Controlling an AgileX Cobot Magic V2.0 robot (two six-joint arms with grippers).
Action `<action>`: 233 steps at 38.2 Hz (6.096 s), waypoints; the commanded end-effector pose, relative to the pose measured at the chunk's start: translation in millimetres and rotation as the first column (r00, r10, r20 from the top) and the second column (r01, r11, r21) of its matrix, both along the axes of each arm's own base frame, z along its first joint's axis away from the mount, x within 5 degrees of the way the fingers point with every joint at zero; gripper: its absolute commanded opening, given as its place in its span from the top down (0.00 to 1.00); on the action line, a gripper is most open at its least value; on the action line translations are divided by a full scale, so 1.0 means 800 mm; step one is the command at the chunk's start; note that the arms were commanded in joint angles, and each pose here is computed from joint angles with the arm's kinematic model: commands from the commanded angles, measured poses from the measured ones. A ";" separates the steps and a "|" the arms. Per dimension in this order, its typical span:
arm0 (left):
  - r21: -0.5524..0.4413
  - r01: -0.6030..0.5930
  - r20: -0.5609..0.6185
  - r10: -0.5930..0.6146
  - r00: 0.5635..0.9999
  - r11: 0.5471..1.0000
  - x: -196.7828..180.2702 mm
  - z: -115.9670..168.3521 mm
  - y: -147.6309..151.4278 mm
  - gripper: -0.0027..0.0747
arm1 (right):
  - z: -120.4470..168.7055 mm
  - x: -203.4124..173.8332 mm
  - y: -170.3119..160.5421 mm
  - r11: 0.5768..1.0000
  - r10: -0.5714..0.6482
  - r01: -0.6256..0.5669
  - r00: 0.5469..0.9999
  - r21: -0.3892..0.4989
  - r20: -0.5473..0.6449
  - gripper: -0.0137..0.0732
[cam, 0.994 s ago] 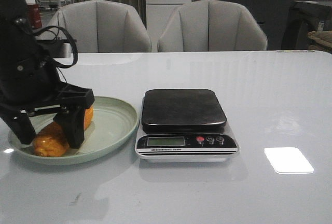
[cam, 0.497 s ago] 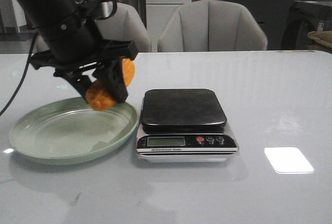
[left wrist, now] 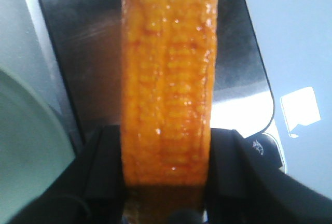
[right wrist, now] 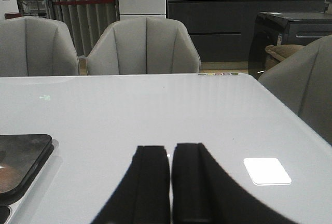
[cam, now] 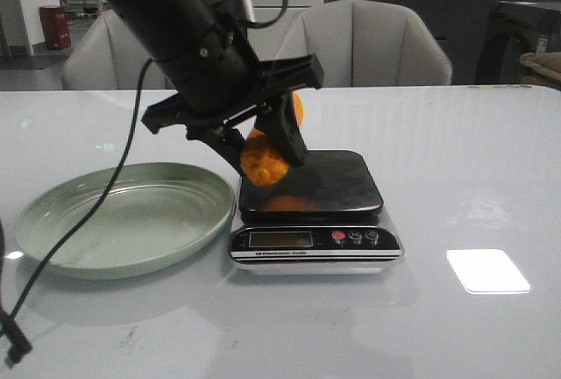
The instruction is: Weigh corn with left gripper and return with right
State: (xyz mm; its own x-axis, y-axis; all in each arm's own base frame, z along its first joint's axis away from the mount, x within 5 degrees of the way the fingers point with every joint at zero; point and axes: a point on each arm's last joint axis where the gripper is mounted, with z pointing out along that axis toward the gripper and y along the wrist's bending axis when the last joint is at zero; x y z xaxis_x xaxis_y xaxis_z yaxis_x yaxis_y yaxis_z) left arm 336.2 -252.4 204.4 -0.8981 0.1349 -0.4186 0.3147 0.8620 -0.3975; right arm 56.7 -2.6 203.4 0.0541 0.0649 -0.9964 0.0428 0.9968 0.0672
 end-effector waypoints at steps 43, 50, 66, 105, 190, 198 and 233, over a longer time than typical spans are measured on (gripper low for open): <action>0.024 -0.032 0.297 0.023 0.955 0.999 -0.109 0.109 0.122 0.25 | 0.006 -0.002 0.000 1.000 -0.002 0.004 0.996 -0.017 0.087 0.62; -0.002 -0.028 0.391 0.027 0.920 1.000 -0.178 0.125 0.164 0.25 | 0.006 -0.002 0.000 1.000 -0.002 0.004 0.996 -0.017 0.087 0.62; -0.067 -0.005 0.689 0.050 0.723 0.998 -0.330 0.132 0.257 0.25 | 0.006 -0.002 0.000 1.000 -0.002 0.004 0.996 -0.017 0.087 0.62; -0.072 0.002 0.791 0.056 0.610 0.997 -0.395 0.108 0.297 0.82 | 0.027 -0.007 0.001 1.000 0.005 -0.011 0.969 0.024 0.248 0.62; -0.069 0.001 0.793 0.055 0.607 0.998 -0.394 0.109 0.297 0.82 | 0.137 0.358 0.301 0.925 0.282 0.116 0.427 0.361 -0.859 0.24; -0.069 0.001 0.793 0.055 0.607 0.998 -0.394 0.109 0.297 0.82 | 0.101 0.373 0.315 0.921 0.233 0.215 0.362 0.325 -0.902 0.24; -0.069 0.001 0.793 0.055 0.607 0.998 -0.394 0.109 0.297 0.82 | 0.098 0.354 0.399 0.937 0.337 -0.046 0.380 0.346 -0.862 0.68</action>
State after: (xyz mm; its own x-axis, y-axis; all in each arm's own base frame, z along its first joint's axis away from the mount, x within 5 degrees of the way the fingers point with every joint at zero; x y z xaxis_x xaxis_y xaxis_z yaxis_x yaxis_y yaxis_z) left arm 19.6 -13.9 277.8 -0.2761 0.1128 -0.9545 0.5077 0.8603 -0.0452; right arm 352.0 305.2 237.0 -0.9323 0.2186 -0.2880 0.1466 0.9567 0.2515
